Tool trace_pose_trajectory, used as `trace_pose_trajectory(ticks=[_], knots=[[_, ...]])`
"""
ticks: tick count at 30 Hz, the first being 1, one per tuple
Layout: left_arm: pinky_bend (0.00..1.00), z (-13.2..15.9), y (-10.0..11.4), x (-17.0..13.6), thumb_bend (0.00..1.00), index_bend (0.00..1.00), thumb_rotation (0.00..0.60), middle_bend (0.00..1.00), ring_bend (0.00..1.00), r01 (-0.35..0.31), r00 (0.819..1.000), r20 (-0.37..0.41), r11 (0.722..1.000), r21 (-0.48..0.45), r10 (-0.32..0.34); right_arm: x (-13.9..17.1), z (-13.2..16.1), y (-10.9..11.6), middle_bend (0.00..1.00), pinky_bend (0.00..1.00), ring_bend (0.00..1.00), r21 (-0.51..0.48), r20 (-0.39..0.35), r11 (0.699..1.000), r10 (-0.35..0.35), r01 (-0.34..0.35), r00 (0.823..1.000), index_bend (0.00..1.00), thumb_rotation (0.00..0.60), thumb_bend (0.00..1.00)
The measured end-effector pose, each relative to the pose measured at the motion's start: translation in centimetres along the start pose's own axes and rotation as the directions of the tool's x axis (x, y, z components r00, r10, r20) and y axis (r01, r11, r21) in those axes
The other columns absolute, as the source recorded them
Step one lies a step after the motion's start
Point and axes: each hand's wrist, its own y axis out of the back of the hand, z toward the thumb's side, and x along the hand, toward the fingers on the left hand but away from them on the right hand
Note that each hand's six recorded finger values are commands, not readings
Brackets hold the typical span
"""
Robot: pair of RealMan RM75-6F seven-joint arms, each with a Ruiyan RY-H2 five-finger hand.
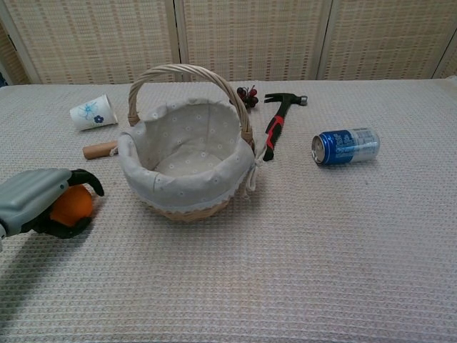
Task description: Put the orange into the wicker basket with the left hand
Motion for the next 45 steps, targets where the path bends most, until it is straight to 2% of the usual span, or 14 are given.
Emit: trace_pose_trajectory(ticks=[3,8,13,17,21,28,31,34,40,45], knots=[[0.82,0.0,0.4,0.2,0.73,0.49,0.6,0.52,0.7,-0.021,1.0,-0.003,1.0,0.018,0.021,0.0,0.0,0.0,0.0,0.2,0.0,-0.001,-0.004,1.0,0.001,-0.001,1.0,0.0,0.6,0.11],[0.84,-0.7,2.3,0.1,0.75,0.53,0.6,0.55,0.73,-0.077,0.997,-0.01,0.995,0.056,0.078,0.2,0.1,0.0,0.0,0.2,0.0,0.001,-0.011,1.0,0.005,-0.005,1.0,0.0,0.6,0.11],[0.84,-2.2,5.7,-0.2,0.75,0.55,0.6,0.56,0.73,-0.142,0.99,0.003,0.982,0.127,0.142,0.1,0.1,-0.2,0.0,0.2,0.0,0.006,-0.012,1.0,0.012,-0.012,1.0,0.0,0.6,0.11],[0.84,-2.9,9.8,-0.5,0.75,0.56,0.6,0.57,0.73,-0.211,0.978,0.029,0.964,0.165,0.209,0.0,0.3,-0.5,0.0,0.2,0.0,0.017,-0.011,1.0,0.021,-0.021,1.0,0.0,0.6,0.11],[0.84,-1.7,13.8,-0.9,0.75,0.56,0.6,0.57,0.73,-0.28,0.959,0.078,0.947,0.156,0.271,0.0,0.5,-0.7,0.0,0.2,0.0,0.025,-0.011,0.999,0.03,-0.03,0.999,0.0,0.6,0.11],[0.85,3.4,17.5,-1.3,0.75,0.56,0.6,0.58,0.74,-0.33,0.934,0.158,0.944,0.033,0.321,0.2,0.4,-0.5,0.0,0.2,0.0,0.015,-0.012,1.0,0.023,-0.023,1.0,0.0,0.6,0.11],[0.85,5.3,17.7,-1.1,0.75,0.56,0.6,0.59,0.74,-0.328,0.93,0.175,0.945,-0.005,0.324,0.2,0.3,-0.4,0.0,0.2,0.0,0.011,-0.011,1.0,0.023,-0.023,1.0,0.0,0.6,0.11],[0.85,7.0,16.9,-0.7,0.75,0.56,0.6,0.59,0.74,-0.302,0.936,0.169,0.951,-0.062,0.309,0.1,0.2,-0.4,0.0,0.2,0.0,0.01,-0.013,1.0,0.026,-0.026,1.0,0.0,0.6,0.11],[0.85,10.8,14.1,0.2,0.75,0.56,0.6,0.58,0.74,-0.237,0.953,0.154,0.96,-0.151,0.259,0.0,0.1,-0.2,0.0,0.2,0.0,0.002,-0.015,1.0,0.029,-0.029,0.999,0.0,0.6,0.11],[0.86,12.8,12.1,1.0,0.75,0.56,0.6,0.57,0.74,-0.224,0.961,0.12,0.956,-0.189,0.249,0.0,-0.1,-0.1,0.0,0.2,0.0,-0.003,-0.015,1.0,0.03,-0.03,0.999,0.0,0.6,0.11]])
